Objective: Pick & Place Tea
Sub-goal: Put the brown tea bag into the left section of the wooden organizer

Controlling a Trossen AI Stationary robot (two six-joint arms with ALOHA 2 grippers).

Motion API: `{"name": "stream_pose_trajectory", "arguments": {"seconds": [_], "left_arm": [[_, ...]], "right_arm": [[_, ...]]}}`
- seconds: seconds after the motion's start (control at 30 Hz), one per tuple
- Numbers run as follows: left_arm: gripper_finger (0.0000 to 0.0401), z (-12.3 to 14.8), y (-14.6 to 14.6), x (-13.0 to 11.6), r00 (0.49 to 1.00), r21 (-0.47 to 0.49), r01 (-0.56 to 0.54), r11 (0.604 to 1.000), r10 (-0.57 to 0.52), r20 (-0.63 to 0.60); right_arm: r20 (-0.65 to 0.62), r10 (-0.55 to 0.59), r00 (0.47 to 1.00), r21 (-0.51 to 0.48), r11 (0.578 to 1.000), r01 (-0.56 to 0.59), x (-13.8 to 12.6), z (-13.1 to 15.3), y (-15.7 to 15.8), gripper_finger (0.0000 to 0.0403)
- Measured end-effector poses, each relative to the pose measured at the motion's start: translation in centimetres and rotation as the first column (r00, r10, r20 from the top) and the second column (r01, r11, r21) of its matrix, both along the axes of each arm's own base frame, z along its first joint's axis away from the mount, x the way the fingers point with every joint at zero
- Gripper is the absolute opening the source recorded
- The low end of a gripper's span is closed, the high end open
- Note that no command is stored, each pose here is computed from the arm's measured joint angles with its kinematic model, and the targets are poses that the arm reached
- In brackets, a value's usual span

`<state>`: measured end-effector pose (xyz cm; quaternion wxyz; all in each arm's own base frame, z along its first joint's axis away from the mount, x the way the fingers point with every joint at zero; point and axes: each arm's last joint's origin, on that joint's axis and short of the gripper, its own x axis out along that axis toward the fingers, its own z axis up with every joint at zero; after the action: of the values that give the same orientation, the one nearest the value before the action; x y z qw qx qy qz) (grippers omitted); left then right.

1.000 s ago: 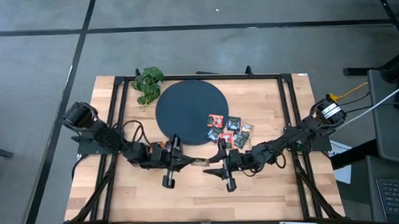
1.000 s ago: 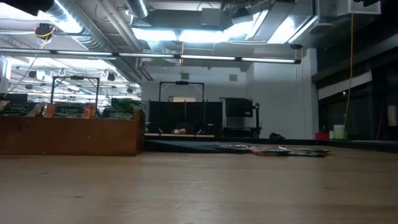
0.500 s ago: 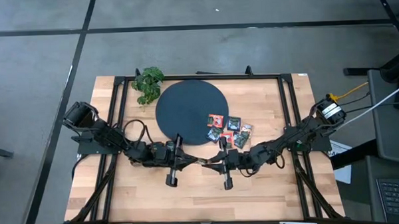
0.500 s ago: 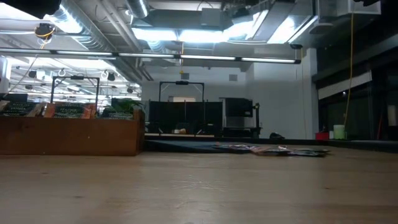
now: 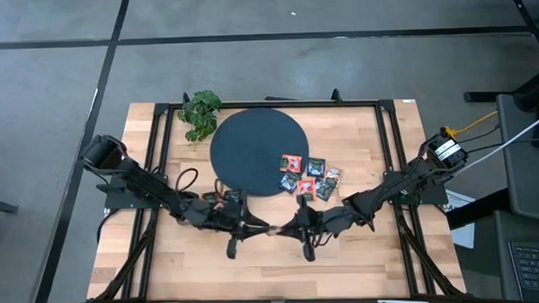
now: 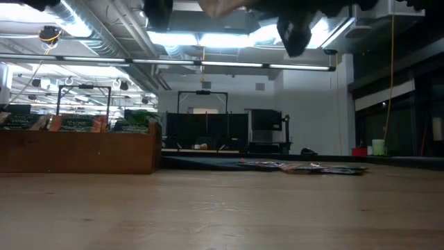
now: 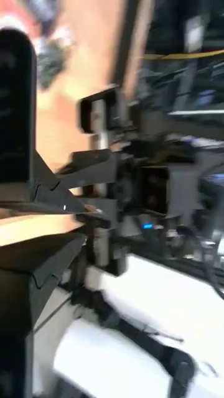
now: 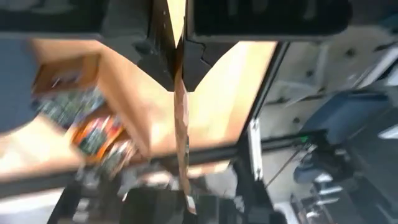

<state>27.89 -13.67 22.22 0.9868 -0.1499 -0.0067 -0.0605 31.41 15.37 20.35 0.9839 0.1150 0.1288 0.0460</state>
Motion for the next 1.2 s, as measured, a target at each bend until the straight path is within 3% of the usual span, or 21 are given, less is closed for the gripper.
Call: {"name": "stream_pose_trajectory", "arguments": {"seconds": [0.2,0.5,0.9,1.2], "left_arm": [[0.0094,-0.4,0.2,1.0,0.970,-0.032,0.057,0.998,-0.063,-0.235],[0.0134,0.9,0.8,2.6,0.907,-0.015,0.123,0.992,-0.118,-0.403],[0.0124,0.9,1.1,2.7,0.899,-0.028,0.156,0.987,-0.154,-0.409],[0.0078,0.9,1.1,2.7,0.899,-0.002,0.169,0.986,-0.155,-0.408]], "right_arm": [[-0.122,0.051,0.991,0.087,0.995,-0.040,-0.3,-1.0,0.1,0.0017],[-0.175,0.073,0.982,0.117,0.992,-0.053,-0.5,-1.4,0.1,0.0017],[-0.141,0.072,0.987,0.084,0.995,-0.061,-0.4,-1.2,0.1,0.0018],[-0.110,0.081,0.991,0.055,0.996,-0.075,-0.3,-0.9,0.1,0.0018]]}}
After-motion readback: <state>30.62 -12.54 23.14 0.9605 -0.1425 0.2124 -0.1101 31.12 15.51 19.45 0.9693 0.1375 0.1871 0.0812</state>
